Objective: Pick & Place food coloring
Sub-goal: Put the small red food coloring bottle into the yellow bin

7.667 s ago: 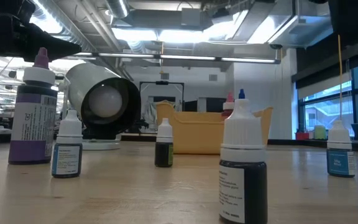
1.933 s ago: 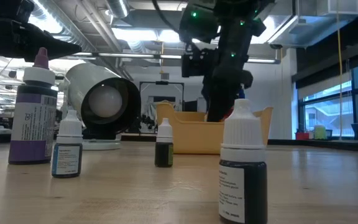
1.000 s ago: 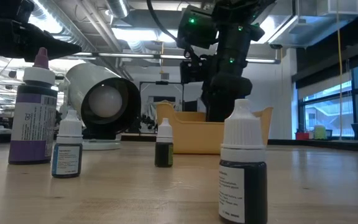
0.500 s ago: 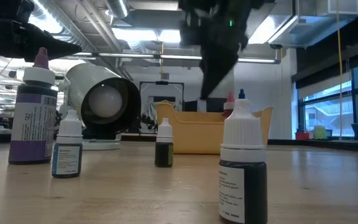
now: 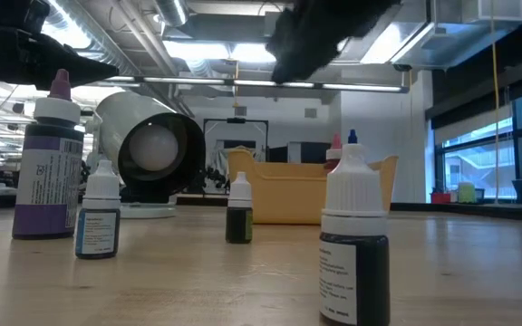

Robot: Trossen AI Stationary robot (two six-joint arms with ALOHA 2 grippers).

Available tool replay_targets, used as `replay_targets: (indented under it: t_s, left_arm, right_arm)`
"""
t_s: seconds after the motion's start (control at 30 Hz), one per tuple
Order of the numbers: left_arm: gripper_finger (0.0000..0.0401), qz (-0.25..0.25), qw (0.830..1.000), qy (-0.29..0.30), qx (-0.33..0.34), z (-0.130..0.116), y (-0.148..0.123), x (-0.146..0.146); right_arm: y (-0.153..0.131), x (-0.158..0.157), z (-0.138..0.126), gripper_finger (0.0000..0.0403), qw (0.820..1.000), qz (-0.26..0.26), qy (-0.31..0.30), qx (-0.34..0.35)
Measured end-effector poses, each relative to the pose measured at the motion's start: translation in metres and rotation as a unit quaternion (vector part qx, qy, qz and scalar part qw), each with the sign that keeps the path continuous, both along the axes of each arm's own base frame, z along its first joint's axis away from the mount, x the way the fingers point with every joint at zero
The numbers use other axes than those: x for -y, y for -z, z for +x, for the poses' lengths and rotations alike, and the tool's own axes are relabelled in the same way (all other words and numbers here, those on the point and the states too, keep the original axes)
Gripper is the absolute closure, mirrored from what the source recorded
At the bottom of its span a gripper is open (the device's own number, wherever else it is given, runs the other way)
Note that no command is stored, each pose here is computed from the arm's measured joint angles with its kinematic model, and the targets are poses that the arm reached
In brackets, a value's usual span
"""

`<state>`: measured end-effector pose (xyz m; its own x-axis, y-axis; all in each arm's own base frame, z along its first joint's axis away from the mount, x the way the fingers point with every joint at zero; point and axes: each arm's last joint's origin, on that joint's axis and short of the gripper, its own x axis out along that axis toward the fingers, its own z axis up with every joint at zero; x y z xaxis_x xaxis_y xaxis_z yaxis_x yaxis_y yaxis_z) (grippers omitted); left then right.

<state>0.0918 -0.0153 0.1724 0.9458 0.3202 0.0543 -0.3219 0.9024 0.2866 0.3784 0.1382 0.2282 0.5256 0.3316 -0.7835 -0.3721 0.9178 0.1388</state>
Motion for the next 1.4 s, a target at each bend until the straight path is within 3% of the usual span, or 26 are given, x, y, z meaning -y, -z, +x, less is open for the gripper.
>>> replay_targets:
  t_s: [0.17,0.27,0.47,0.6,0.7,0.9,1.1,1.4]
  left_arm:
    - [0.0313,0.000,1.000,0.001,0.000,0.000,0.000,0.000]
    - [0.0313,-0.001,1.000,0.001,0.001,0.000,0.000,0.000]
    - [0.0313,-0.012,1.000,0.002,0.004,0.000,0.000,0.000]
    - [0.0313,-0.013,1.000,0.002,0.005,0.000,0.000,0.000]
    - [0.0313,-0.013,1.000,0.002,0.005,0.000,0.000,0.000]
    - [0.0313,-0.006,1.000,0.001,0.002,0.000,0.000,0.000]
    - [0.0313,-0.006,1.000,0.001,0.003,0.000,0.000,0.000]
    - [0.0313,-0.013,1.000,0.002,0.007,0.000,0.000,0.000]
  right_arm:
    - [0.012,-0.034,-0.008,0.0272,0.996,0.030,-0.048,0.064]
    - [0.017,-0.046,-0.013,0.0237,0.993,0.047,-0.060,0.094]
    - [0.022,-0.060,-0.022,0.0154,0.993,0.064,-0.047,0.090]
    - [0.020,-0.070,-0.025,0.0130,0.992,0.049,-0.034,0.112]
    - [0.021,-0.074,-0.029,0.0131,0.993,0.015,-0.015,0.119]
    - [0.023,-0.075,-0.032,0.0156,0.995,0.020,-0.008,0.098]
    - [0.000,-0.085,-0.026,0.0182,0.996,-0.001,-0.030,0.089]
    - [0.025,-0.098,-0.005,0.0193,0.997,-0.066,-0.032,-0.026]
